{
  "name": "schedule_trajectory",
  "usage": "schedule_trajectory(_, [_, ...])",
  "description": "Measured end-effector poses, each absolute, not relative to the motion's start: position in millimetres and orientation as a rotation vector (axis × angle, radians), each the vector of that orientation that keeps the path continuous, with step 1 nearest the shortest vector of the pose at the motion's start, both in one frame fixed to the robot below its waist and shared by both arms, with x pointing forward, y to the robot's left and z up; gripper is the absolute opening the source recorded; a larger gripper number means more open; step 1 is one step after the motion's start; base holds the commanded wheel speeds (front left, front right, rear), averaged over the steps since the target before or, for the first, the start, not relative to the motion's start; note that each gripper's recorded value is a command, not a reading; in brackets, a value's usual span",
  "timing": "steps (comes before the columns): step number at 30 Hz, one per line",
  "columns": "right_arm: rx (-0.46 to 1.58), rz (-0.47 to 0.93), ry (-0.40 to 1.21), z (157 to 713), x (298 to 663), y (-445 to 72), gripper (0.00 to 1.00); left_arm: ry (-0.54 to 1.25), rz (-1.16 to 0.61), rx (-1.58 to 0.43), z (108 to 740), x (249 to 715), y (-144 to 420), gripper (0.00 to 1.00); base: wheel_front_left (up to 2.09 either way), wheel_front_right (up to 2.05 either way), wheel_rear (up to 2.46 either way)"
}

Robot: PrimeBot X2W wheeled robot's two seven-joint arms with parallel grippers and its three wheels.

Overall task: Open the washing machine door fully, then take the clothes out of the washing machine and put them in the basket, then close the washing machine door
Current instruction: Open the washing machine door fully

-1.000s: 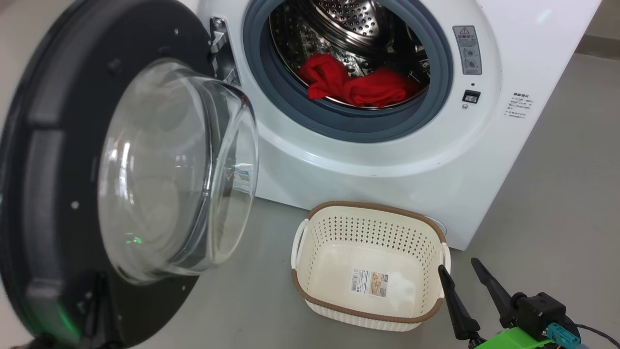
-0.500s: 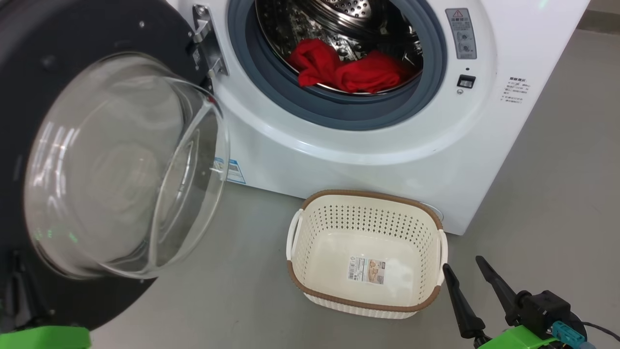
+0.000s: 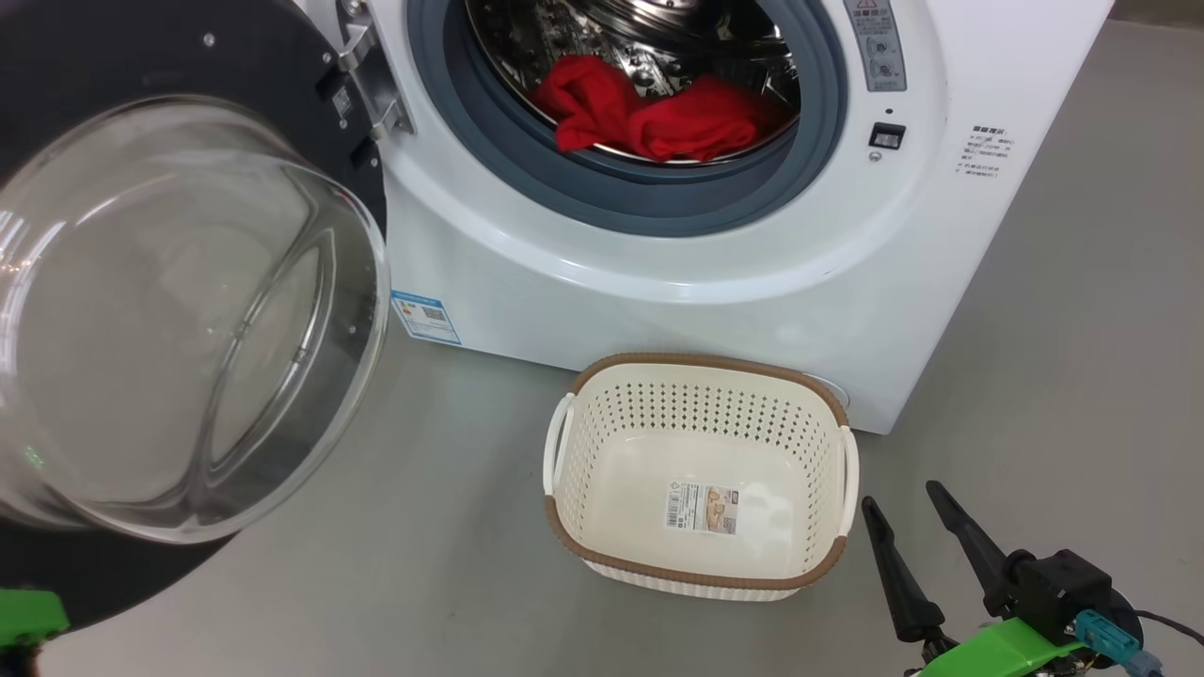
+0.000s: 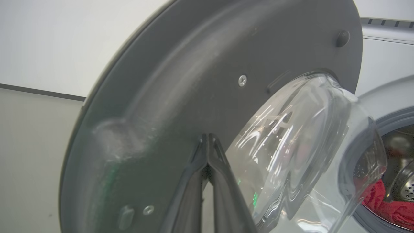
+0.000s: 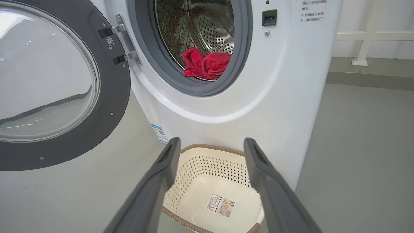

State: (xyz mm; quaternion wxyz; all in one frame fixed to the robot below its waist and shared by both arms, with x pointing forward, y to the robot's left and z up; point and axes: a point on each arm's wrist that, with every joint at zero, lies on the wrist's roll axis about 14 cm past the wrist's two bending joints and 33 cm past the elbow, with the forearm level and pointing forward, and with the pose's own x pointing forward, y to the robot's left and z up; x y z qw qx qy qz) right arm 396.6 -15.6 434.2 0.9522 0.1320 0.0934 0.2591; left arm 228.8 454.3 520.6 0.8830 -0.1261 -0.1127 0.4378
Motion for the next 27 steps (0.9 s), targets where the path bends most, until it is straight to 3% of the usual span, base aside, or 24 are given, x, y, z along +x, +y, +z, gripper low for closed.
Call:
schedule_trajectory(13, [0.264, 0.513, 0.196, 430.5, 398.0, -22.3, 1.0, -0.2, 0.949, -0.238, 517.9, 231.4, 478.0, 0.0, 0.0, 0.0, 0.0])
schedule_trajectory(27, [0.264, 0.515, 0.165, 442.9, 395.6, -20.3, 1.0, -0.201, 0.9, -0.251, 516.6, 231.9, 466.3, 0.0, 0.0, 0.0, 0.0])
